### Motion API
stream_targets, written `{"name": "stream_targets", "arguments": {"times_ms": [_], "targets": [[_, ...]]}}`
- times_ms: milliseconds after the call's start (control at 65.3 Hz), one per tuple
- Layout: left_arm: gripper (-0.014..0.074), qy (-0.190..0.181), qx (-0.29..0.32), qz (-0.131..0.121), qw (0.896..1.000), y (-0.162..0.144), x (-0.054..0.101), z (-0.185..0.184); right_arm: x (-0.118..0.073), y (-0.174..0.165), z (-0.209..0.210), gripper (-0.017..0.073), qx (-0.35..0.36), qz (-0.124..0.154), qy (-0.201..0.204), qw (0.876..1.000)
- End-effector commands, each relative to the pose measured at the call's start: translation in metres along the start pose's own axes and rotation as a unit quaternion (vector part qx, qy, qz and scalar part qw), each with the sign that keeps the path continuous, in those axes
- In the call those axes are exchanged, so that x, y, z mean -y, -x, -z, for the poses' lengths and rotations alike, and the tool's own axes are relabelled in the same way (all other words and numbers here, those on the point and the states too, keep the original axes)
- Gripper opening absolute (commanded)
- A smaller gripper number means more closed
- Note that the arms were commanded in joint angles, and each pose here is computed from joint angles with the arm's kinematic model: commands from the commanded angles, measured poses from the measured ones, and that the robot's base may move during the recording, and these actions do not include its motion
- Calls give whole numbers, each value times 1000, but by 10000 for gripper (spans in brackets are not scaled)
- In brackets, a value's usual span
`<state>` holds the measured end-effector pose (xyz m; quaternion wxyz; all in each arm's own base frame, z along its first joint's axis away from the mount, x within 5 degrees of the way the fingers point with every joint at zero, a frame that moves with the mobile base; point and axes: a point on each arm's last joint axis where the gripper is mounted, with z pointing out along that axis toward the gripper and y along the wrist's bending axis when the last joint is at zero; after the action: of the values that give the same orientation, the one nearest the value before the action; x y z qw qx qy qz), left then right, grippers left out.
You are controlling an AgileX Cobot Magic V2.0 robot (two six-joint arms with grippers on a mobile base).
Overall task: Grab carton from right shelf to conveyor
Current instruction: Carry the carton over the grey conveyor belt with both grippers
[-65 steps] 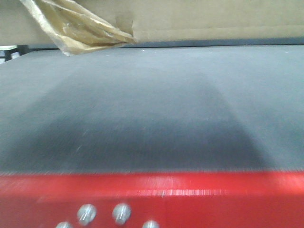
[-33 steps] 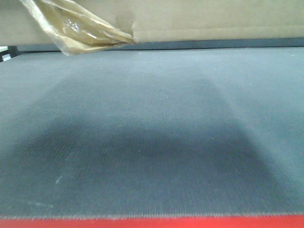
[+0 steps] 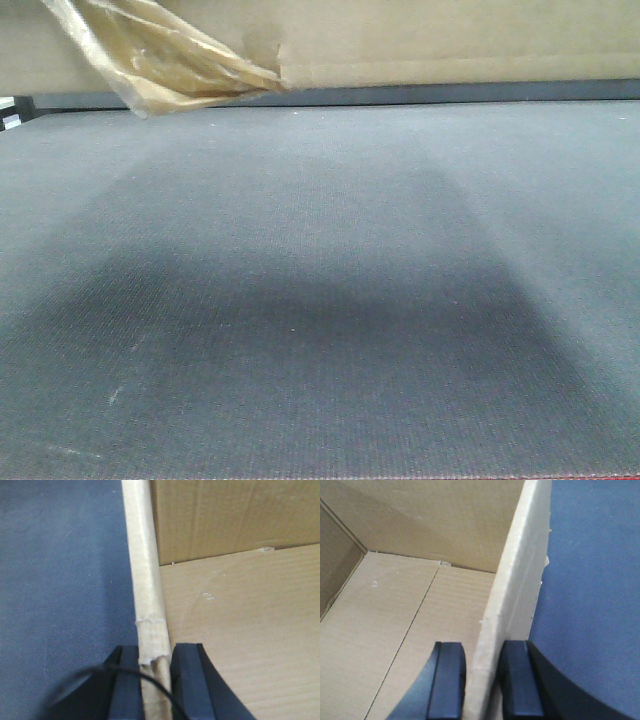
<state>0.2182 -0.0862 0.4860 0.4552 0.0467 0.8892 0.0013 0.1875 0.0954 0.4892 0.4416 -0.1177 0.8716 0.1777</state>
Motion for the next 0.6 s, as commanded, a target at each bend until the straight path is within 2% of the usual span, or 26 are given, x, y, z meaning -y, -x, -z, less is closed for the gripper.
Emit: {"name": "stream_targets", "arguments": {"times_ms": [0, 582], "targets": [[-16, 57, 22, -24, 998, 4, -14, 6, 0, 3, 13, -70, 26, 10, 2, 1000], [-16, 56, 22, -23, 998, 4, -14, 6, 0, 3, 13, -70, 27, 10, 2, 1000]]}}
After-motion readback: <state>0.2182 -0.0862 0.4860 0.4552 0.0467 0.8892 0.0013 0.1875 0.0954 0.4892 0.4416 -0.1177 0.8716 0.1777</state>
